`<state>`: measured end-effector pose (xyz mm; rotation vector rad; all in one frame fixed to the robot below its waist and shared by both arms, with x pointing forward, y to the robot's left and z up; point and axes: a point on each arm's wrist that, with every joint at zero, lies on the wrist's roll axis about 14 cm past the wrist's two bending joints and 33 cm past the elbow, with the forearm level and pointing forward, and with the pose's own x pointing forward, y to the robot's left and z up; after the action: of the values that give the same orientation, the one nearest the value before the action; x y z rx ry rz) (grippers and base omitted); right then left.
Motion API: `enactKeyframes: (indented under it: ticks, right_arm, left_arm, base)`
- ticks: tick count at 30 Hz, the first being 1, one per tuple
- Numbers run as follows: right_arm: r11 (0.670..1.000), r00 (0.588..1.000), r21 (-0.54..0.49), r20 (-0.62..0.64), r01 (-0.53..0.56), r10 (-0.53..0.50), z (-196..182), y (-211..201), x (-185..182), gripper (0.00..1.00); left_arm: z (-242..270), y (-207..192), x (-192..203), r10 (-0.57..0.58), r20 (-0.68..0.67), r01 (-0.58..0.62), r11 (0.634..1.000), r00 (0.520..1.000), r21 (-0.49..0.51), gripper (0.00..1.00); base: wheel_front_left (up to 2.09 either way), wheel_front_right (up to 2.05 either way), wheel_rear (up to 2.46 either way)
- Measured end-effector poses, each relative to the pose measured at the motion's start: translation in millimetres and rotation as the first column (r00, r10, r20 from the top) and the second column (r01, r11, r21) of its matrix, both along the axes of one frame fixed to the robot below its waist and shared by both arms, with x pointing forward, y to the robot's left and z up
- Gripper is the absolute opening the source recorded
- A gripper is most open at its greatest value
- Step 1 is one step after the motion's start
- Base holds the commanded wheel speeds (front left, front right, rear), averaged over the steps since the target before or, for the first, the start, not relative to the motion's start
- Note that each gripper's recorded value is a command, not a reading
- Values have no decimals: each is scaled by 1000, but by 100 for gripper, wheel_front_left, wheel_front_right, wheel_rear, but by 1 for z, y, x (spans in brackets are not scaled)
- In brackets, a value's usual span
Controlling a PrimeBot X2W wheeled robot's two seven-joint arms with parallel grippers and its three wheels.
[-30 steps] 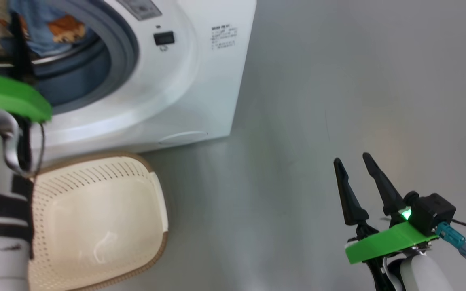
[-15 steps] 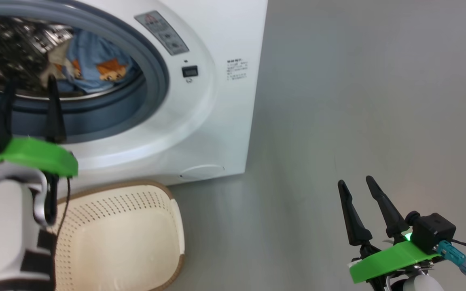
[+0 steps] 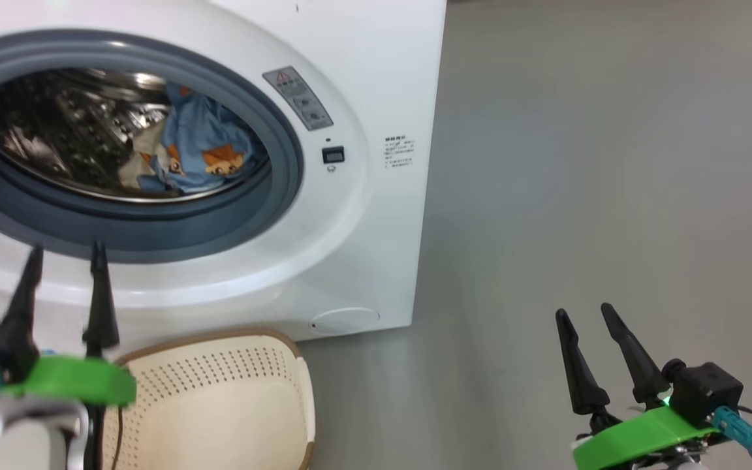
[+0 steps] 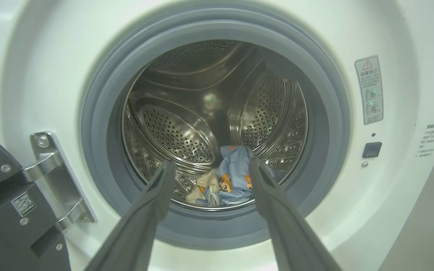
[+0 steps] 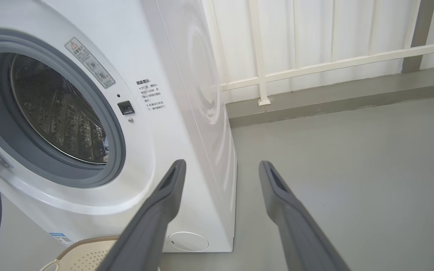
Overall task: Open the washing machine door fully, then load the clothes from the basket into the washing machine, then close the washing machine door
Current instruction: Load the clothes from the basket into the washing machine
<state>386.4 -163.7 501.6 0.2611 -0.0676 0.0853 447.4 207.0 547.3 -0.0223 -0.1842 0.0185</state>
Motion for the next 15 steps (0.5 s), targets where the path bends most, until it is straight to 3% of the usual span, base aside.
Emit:
enactKeyframes:
  ticks: [15]
  right_arm:
    - [999,998,-19,53,26,-25,22,-10,-28,100]
  left_arm:
    - [-23,12,-78,71,-54,-72,997,996,-12,100]
  base:
    - [0,0,0]
